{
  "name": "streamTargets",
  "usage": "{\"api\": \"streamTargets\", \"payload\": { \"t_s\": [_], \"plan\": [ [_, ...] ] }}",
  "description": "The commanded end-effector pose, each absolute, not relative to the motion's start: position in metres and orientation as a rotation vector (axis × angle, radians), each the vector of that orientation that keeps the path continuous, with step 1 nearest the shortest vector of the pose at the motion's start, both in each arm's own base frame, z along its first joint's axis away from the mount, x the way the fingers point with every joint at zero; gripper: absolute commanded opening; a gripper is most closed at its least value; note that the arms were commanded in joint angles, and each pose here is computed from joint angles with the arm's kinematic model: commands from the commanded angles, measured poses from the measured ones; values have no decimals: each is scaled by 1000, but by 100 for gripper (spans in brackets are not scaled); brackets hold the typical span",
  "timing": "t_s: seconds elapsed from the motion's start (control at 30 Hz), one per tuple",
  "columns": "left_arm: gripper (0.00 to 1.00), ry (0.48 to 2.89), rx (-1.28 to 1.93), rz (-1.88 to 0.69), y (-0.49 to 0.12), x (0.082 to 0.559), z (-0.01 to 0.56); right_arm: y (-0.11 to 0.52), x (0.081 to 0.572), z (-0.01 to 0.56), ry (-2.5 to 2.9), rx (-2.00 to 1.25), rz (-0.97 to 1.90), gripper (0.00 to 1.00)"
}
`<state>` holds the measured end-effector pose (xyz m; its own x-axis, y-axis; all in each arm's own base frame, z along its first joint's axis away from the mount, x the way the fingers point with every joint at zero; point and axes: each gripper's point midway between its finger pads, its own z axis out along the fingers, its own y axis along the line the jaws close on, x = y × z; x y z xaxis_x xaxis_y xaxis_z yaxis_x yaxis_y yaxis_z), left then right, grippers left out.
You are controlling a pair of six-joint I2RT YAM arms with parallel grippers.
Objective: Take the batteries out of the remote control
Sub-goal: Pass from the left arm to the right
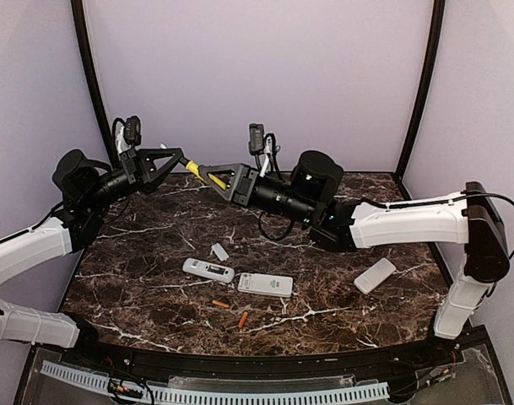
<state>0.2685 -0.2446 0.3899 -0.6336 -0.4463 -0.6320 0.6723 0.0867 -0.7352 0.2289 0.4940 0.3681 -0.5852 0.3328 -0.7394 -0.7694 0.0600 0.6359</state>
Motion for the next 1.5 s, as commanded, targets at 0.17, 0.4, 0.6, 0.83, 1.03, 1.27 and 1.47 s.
{"api": "streamTargets", "payload": {
  "t_s": [0.17,0.4,0.6,0.83,1.03,1.27,1.47],
  "plan": [
    [0,1464,266,-1688,-245,264,405,499,223,382,1445,-476,1685,27],
    [0,1464,271,-1692,-247,266,407,501,223,379,1447,-483,1688,26],
    [0,1468,269,-1696,-248,267,407,502,223,377,1451,-480,1687,27],
    [0,1474,270,-1705,-249,268,405,500,226,377,1452,-468,1668,12],
    [4,1512,256,-1687,-250,271,398,493,231,372,1488,-439,1618,0],
    [54,1768,210,-1443,-241,282,361,454,260,358,1641,-343,1318,0],
    [74,2208,160,-1162,-216,294,276,395,289,319,1855,-289,1036,0]
  ]
}}
